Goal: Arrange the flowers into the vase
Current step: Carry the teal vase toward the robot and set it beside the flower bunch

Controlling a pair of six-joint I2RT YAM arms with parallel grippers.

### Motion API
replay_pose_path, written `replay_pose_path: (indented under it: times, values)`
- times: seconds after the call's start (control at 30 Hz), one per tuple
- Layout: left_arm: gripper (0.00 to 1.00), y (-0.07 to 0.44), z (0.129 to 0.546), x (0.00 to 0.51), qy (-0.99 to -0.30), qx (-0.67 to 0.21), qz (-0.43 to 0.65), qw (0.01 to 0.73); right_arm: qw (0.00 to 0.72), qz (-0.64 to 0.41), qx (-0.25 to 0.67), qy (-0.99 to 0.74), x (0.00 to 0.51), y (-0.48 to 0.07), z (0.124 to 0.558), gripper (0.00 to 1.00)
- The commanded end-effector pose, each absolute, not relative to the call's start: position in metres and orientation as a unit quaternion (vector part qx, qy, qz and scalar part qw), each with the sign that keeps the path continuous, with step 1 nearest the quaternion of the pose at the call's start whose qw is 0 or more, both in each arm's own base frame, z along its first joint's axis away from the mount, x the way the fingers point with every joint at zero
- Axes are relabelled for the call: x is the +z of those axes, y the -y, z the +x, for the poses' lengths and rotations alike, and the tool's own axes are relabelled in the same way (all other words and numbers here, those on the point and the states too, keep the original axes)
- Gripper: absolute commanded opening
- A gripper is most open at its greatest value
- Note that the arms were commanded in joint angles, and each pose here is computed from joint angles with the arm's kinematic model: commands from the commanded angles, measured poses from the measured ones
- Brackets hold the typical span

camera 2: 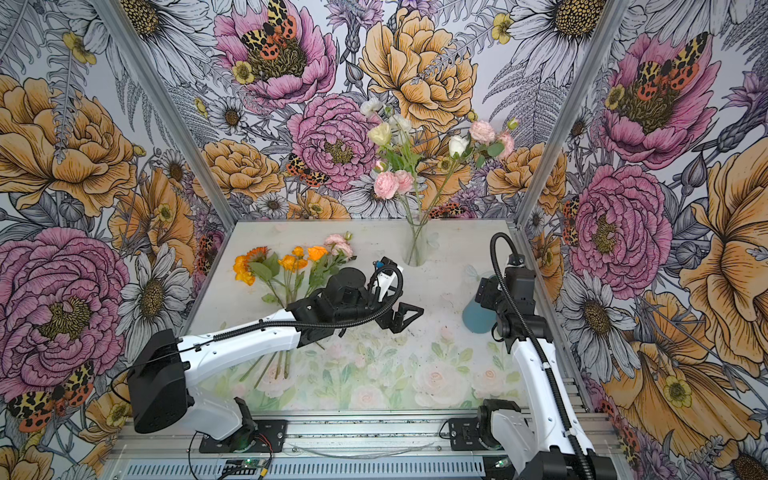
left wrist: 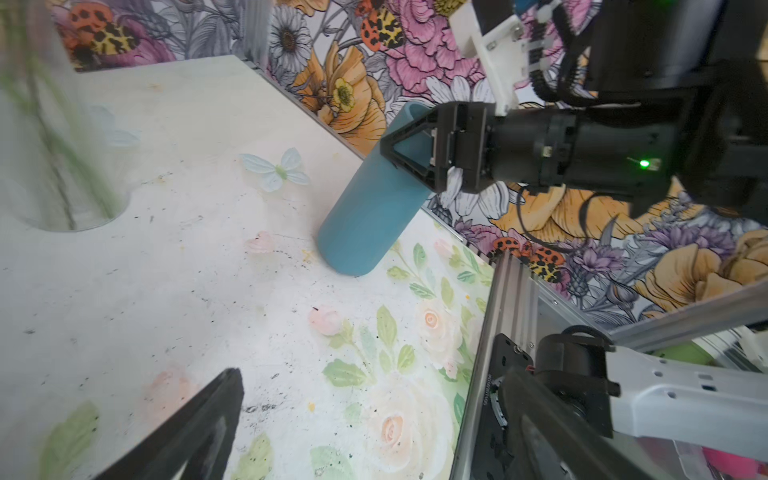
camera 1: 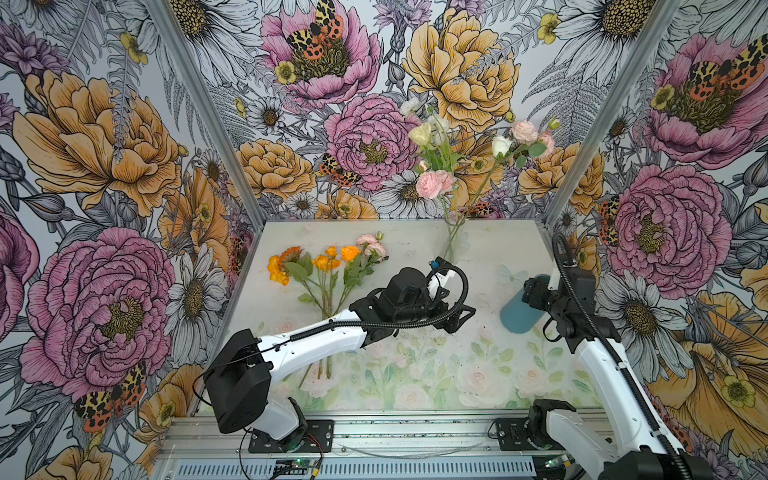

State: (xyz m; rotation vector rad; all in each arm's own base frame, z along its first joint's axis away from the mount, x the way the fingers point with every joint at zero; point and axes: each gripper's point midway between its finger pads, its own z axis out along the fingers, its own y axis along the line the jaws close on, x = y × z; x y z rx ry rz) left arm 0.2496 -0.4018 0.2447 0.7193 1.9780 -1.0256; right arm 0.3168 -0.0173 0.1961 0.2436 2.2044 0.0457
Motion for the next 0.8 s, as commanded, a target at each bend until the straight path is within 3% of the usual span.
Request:
replay_pose_path:
  times: [0.0,0.4,0.77]
  values:
    - [0.99,0.357,0.276,0.233,-0.827,-0.333,0.203,0.405,0.55,0.016,0.1,-0.829,0.276,-0.038,0.353,0.65]
    - [0.99,0.21,0.287,0.207,-0.873,-0.266,-0.007,0.409,0.547,-0.169,0.203,-0.794,0.293,-0.207,0.39,0.65]
    - [0.99,0.118,0.282,0.187,-0.884,-0.231,-0.159,0.374,0.513,-0.251,0.245,-0.783,0.277,-0.32,0.407,0.65]
